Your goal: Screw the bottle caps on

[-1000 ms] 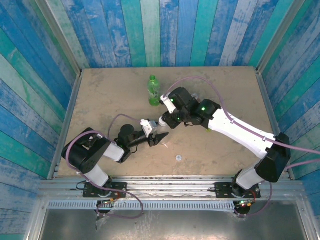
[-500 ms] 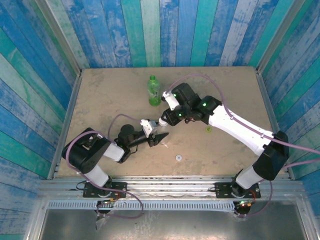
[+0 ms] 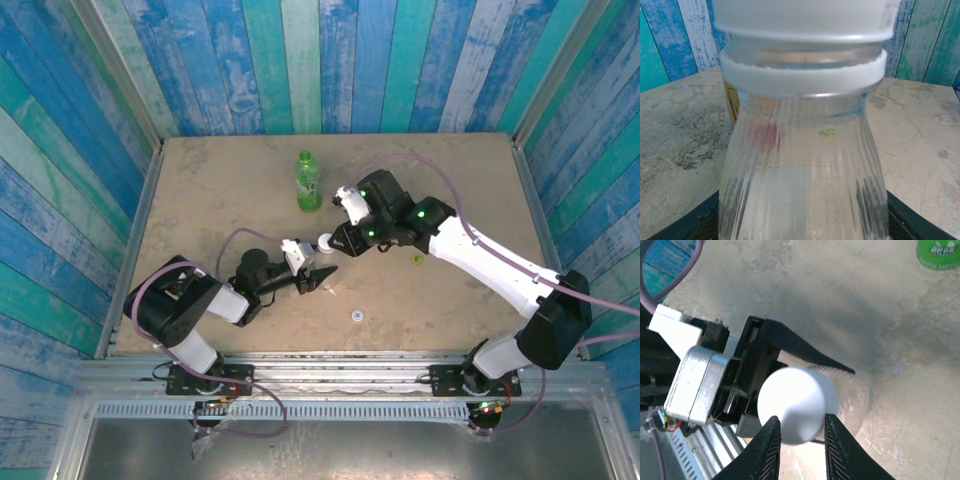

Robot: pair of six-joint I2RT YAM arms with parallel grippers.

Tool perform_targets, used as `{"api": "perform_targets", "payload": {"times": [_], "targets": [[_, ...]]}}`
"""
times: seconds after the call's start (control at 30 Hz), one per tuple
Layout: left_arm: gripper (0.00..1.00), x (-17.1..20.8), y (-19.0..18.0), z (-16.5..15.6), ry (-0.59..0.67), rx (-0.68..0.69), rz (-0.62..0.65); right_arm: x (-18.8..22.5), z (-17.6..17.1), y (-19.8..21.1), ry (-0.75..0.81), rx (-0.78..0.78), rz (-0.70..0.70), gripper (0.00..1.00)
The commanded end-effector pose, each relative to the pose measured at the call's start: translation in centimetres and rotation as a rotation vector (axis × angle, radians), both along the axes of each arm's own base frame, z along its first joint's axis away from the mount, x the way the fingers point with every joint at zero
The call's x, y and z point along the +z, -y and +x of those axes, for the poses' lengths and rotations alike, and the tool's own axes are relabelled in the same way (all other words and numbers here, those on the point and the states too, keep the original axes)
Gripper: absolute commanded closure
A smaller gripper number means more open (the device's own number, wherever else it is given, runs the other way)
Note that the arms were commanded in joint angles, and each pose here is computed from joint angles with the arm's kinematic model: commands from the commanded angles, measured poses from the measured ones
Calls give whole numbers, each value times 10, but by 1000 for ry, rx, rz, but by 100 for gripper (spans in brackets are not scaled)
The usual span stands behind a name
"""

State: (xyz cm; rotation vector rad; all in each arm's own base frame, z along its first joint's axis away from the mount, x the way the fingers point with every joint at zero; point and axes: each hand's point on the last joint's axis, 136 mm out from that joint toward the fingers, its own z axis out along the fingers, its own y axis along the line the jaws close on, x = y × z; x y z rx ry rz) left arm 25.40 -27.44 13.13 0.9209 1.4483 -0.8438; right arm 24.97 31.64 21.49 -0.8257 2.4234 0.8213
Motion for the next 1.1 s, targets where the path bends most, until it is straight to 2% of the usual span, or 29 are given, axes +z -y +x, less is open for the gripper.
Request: {"api": "perform_targets", "payload": {"times": [0.0, 0.27, 0.57, 0.83, 1.07], "targets": [[47, -19, 0, -2, -82, -7, 35, -8, -25, 3, -99, 32, 4, 73], [47, -20, 1, -4, -81, -13, 36, 12, 3, 8, -4, -43, 30, 63], [47, -14, 0, -4, -78, -7, 21, 3, 22, -9, -11, 26, 11, 63], [48, -11, -1, -6, -63, -7, 2, -11, -5, -1, -98, 76, 26, 75], [49, -7, -1, -6, -59, -10, -21, -9, -37, 6, -154, 135, 81, 75]]}}
